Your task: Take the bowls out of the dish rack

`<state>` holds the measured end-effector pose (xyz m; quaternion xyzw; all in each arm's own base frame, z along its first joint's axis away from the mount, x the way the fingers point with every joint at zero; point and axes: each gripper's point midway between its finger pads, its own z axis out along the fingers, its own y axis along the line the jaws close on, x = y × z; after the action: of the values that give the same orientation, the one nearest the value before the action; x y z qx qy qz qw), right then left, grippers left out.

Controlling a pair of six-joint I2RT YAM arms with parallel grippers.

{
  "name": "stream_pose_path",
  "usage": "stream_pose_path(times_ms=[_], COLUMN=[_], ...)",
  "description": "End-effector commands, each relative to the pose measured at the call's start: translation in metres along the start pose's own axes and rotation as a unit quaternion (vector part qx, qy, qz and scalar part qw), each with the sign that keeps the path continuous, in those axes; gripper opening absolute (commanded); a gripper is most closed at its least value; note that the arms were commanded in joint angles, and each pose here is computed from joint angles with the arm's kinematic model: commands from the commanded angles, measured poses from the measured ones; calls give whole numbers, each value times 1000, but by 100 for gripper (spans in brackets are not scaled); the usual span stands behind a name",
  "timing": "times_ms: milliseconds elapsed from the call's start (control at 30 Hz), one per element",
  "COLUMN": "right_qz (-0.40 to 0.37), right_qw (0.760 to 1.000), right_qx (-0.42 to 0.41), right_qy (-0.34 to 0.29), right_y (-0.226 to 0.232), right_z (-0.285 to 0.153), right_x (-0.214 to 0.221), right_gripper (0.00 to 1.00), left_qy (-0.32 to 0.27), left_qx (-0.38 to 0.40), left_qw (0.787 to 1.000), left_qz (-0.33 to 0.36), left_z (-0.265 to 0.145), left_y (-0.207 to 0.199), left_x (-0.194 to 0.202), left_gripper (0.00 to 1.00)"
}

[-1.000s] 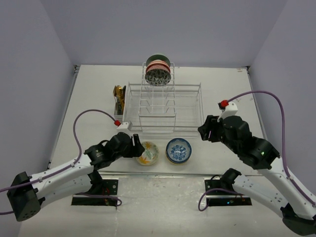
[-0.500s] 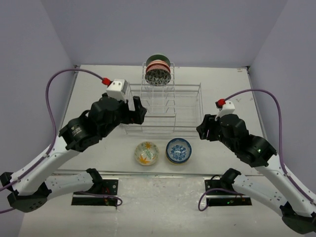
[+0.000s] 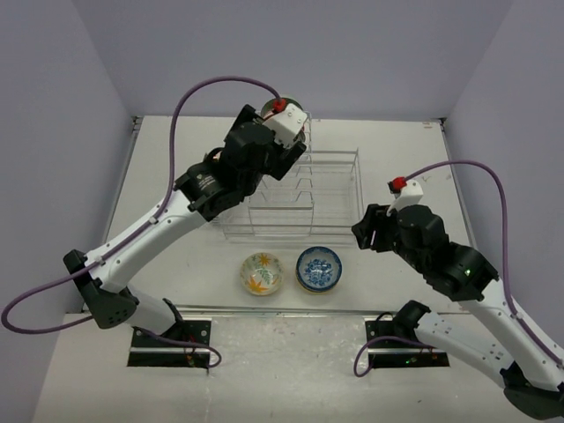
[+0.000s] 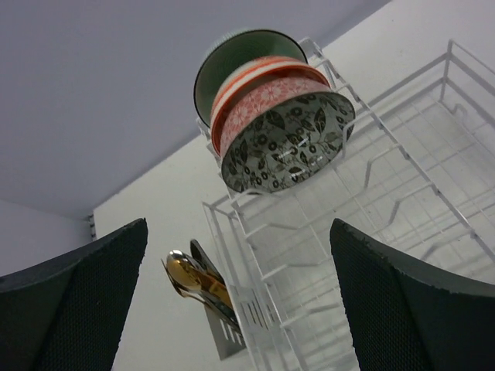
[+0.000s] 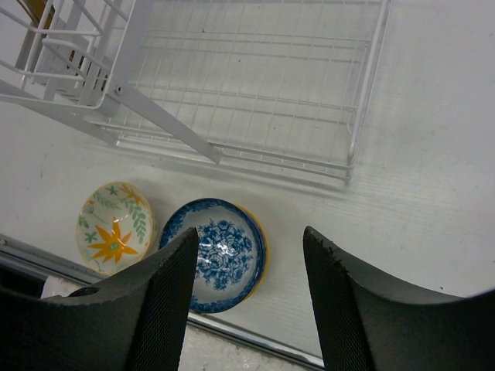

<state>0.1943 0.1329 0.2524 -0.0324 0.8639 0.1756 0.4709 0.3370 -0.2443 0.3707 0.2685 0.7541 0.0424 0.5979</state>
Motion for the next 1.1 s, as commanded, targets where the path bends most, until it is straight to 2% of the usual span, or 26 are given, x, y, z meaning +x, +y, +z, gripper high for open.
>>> stream_pose_path(times_ms=[0, 100, 233, 467, 533, 667, 800, 933, 1033, 1067], right_qz=[-4, -7, -9, -13, -14, -18, -19, -20, -23, -24], right_qw=[1000, 1000, 1000, 999, 999, 999, 999, 999, 999, 999], right_qx=[-7, -10, -10, -29, -30, -29, -27, -26, -26, -25], right_qy=[-26, -26, -24, -18, -15, -18, -26, -26, -26, -27], right_y=[2, 2, 1, 8, 8, 6, 4, 3, 3, 2], right_z=[-9, -10, -10, -7, -6, -7, -10, -9, -9, -10], right_x=[-16, -15, -12, -8, -7, -7, -8, -8, -8, -8], right_gripper=[58, 59, 59, 60, 60, 61, 62, 62, 63, 63], left_qy=[-52, -28, -13, -56, -50, -38, -24, -23, -21, -19], left_qx=[-10, 10, 36, 3, -9, -12, -8, -17, -17, -19], left_qw=[996, 994, 994, 992, 991, 990, 989, 988, 987, 987], left_qz=[68, 102, 99, 110, 122, 133, 143, 149, 156, 158], left_z=[16, 41, 63, 87, 98, 111, 122, 128, 129, 130], left_y=[19, 12, 9, 10, 8, 2, -5, -5, -5, -5], left_x=[-39, -28, -18, -28, -23, -16, -6, -5, -4, -3], left_gripper=[100, 100, 100, 100, 100, 95, 83, 79, 67, 60])
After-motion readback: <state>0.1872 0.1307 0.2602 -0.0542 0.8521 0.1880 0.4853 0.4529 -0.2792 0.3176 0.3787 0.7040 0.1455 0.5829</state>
